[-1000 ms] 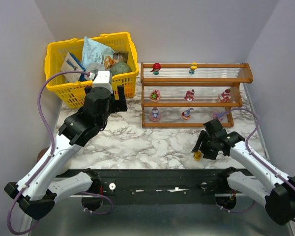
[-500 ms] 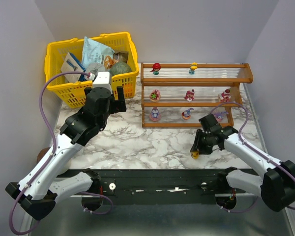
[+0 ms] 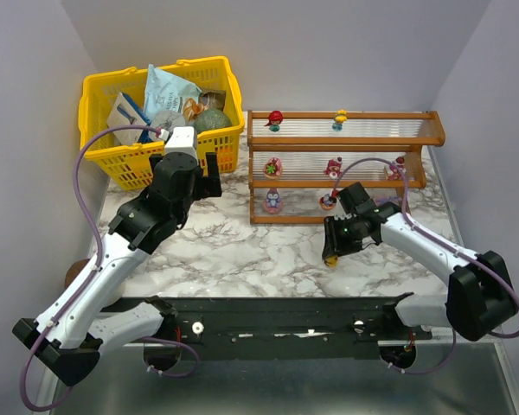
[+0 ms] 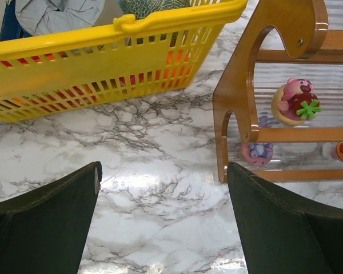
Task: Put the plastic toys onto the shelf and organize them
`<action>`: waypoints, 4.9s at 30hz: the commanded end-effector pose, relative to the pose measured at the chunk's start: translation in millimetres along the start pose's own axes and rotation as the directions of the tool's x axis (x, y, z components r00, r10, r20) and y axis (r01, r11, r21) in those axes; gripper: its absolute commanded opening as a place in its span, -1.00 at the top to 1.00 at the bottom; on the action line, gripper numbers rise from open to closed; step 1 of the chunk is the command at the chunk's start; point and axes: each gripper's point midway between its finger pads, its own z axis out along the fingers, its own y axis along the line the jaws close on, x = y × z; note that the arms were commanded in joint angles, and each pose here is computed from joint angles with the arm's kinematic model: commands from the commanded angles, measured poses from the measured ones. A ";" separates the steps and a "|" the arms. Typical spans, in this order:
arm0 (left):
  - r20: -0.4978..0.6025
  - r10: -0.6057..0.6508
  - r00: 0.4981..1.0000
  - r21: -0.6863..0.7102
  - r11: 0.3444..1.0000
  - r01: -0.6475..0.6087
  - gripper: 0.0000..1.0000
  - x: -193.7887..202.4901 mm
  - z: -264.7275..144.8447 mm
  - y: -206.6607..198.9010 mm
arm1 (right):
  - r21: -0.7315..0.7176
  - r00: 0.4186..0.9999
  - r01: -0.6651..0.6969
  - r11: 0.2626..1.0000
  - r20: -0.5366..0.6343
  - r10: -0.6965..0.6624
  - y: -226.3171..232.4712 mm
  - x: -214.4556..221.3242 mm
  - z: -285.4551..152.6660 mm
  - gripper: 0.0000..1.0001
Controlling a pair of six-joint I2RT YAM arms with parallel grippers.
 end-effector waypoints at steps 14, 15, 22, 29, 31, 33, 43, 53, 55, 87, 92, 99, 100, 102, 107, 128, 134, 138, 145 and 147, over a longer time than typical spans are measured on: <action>-0.017 0.009 1.000 0.014 1.000 -0.009 -0.98 2.9 7.1 -1.8 | -0.077 0.944 0.317 0.945 -0.065 -0.322 70.2 0.8 33.1 0.32; -0.018 0.009 1.000 0.014 1.000 -0.009 -0.98 2.9 7.2 -1.6 | -0.070 0.945 0.316 0.946 -0.068 -0.320 69.1 0.5 34.4 0.31; -0.019 0.017 1.000 0.013 1.000 -0.017 -0.98 2.1 8.4 0.2 | -0.039 0.944 0.320 0.947 -0.066 -0.322 65.2 -3.3 39.2 0.05; -0.021 0.021 1.000 0.010 1.000 -0.020 -0.98 0.7 10.0 2.5 | -0.054 0.944 0.329 0.943 -0.009 -0.330 73.3 -13.3 30.1 -0.36; -0.017 0.021 1.000 0.014 1.000 -0.021 -0.98 -1.0 9.9 2.1 | -0.047 0.945 0.327 0.944 0.010 -0.327 74.3 -16.7 27.3 -0.50; -0.015 0.022 1.000 0.017 1.000 -0.022 -0.98 -2.0 10.4 1.9 | -0.042 0.946 0.323 0.946 0.032 -0.322 75.4 -20.7 24.7 -0.59; -0.021 0.013 1.000 0.032 0.999 -0.013 -0.98 -0.9 11.8 0.6 | 0.122 0.882 0.113 0.986 0.445 -0.157 80.6 -46.6 0.9 -0.76; -0.042 0.018 0.999 0.051 0.999 -0.015 -0.98 3.1 12.5 -1.9 | 0.149 0.785 -0.249 0.957 0.610 0.109 54.6 -26.3 3.8 -0.52; -0.043 0.017 0.999 0.052 0.999 -0.015 -0.98 2.9 11.8 -1.7 | 0.162 0.776 -0.251 0.954 0.623 0.098 55.2 -23.7 6.5 -0.44; -0.073 0.019 0.997 0.056 0.998 -0.015 -0.97 10.5 18.9 -1.3 | 0.200 0.790 -0.220 0.955 0.610 0.055 67.8 2.5 31.1 -0.12; -0.081 0.014 0.997 0.071 0.997 -0.008 -0.98 13.2 20.4 -4.4 | 0.233 0.806 -0.246 0.941 0.589 0.065 61.1 9.4 35.6 0.28; -0.091 0.007 0.996 0.084 0.996 0.000 -0.98 16.5 21.5 -7.0 | 0.278 0.815 -0.275 0.920 0.574 0.070 55.5 12.9 32.1 0.70; -0.089 0.005 0.996 0.083 0.997 0.002 -0.98 15.8 21.4 -7.0 | 0.277 0.814 -0.276 0.921 0.576 0.071 55.7 12.2 29.2 0.74; -0.089 0.010 0.996 0.085 0.996 -0.002 -0.98 15.8 20.9 -6.8 | 0.271 0.806 -0.279 0.921 0.587 0.072 58.9 7.0 16.0 0.83; -0.078 0.008 0.997 0.087 0.996 -0.002 -0.97 10.4 17.8 -6.6 | 0.278 0.809 -0.295 0.914 0.582 0.084 60.0 -4.6 -30.6 0.99; -0.068 -0.001 0.998 0.084 0.996 0.007 -0.98 9.2 11.5 -2.4 | 0.243 0.567 -0.410 0.879 0.823 0.037 7.7 -149.5 -311.9 0.99; -0.062 -0.004 0.998 0.074 0.997 0.009 -0.97 12.6 5.6 3.4 | 0.261 0.585 -0.373 0.890 0.811 0.007 -4.5 -183.4 -319.3 0.99; -0.068 -0.005 0.998 0.068 0.998 0.009 -0.98 16.6 2.9 6.6 | 0.270 0.623 -0.357 0.894 0.782 0.013 -22.3 -205.2 -317.8 0.99; -0.074 -0.003 0.997 0.061 0.998 0.008 -0.98 22.1 0.8 10.4 | 0.259 0.673 -0.339 0.904 0.739 0.040 -44.3 -236.4 -309.2 0.99; -0.079 -0.001 0.997 0.058 0.998 0.006 -0.98 24.0 1.1 11.2 | 0.256 0.673 -0.342 0.904 0.739 0.046 -49.4 -244.7 -308.6 0.99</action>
